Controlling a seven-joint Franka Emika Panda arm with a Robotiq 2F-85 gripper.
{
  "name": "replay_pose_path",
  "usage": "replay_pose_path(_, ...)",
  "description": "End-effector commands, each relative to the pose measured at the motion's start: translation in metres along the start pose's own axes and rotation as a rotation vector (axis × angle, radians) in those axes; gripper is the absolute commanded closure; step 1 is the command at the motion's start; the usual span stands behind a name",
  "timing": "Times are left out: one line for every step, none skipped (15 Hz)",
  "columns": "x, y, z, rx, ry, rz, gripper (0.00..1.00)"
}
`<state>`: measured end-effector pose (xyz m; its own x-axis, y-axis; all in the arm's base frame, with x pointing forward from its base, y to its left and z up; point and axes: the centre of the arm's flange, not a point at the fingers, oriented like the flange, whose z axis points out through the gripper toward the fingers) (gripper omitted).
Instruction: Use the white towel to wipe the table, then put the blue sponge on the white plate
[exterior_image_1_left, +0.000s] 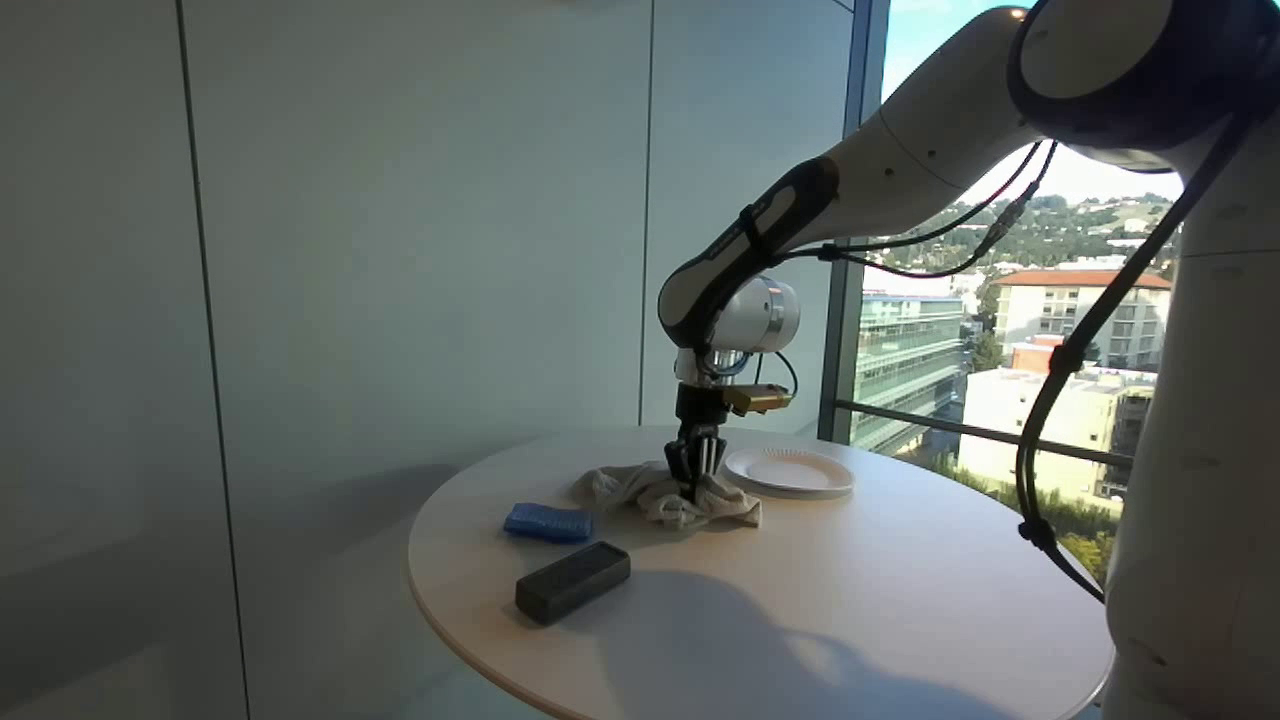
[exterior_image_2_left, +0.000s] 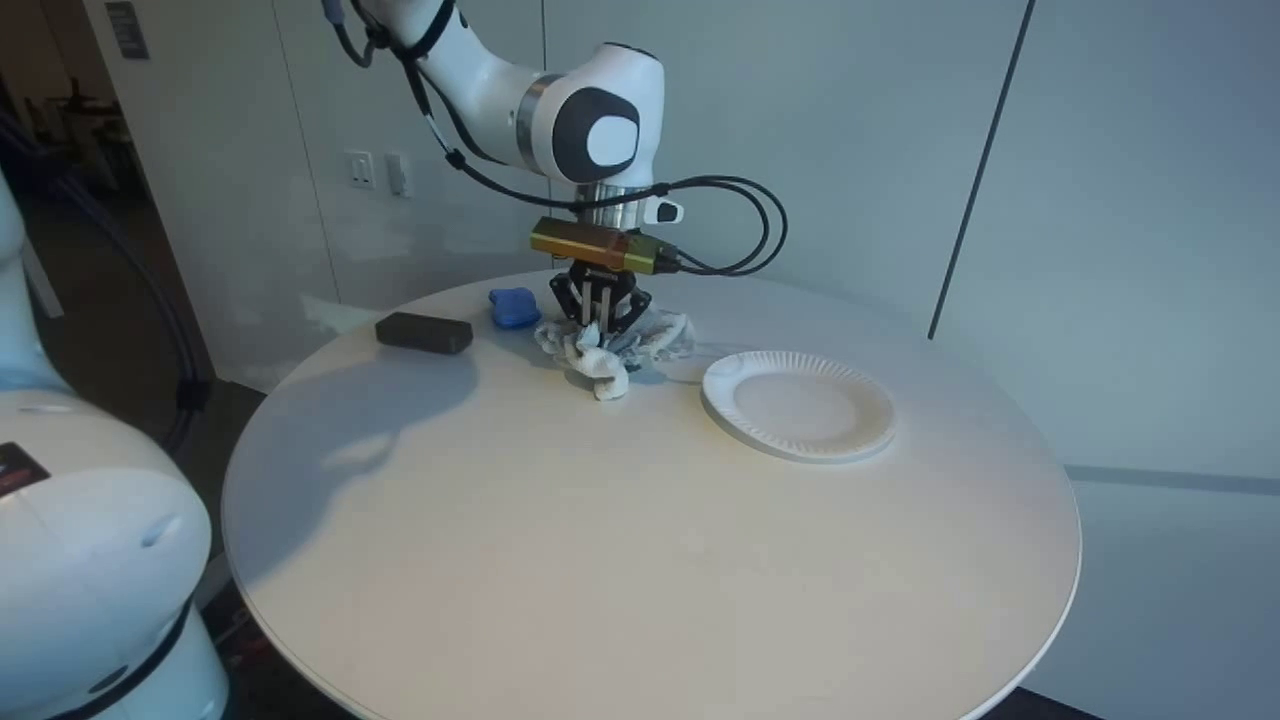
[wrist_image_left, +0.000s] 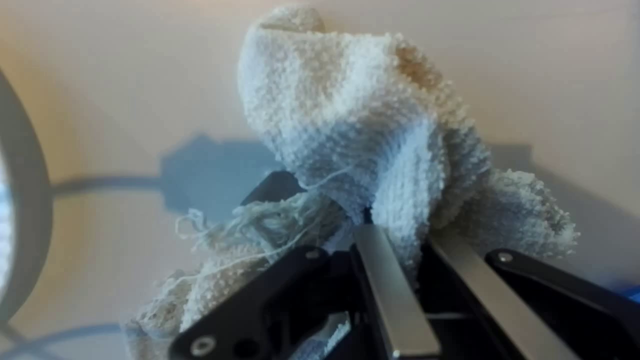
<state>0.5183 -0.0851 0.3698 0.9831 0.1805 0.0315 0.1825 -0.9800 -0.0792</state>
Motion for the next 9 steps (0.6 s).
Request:
replay_pose_path(0.038,0.014,-0.041,-0.161,0.119,-0.034,0.91)
replay_pose_path(0.049,0.022,-0.055,-0.213,0.145,-0.039,0.91)
replay_pose_path(0.057,0.029,-0.063,-0.244,0.162,-0.041,0.91)
replay_pose_path(0.064,0.037,-0.068,-0.235,0.17,-0.034,0.91)
replay_pose_path(0.068,0.041,-0.068,-0.216,0.18,-0.033,0.91)
replay_pose_path(0.069,0.044,-0.062,-0.185,0.191,-0.041,0.91)
replay_pose_path(0.071,0.044,-0.055,-0.154,0.199,-0.049,0.91)
replay_pose_path(0.073,0.044,-0.043,-0.12,0.192,-0.052,0.91)
replay_pose_path(0.073,0.042,-0.03,-0.088,0.189,-0.056,0.91)
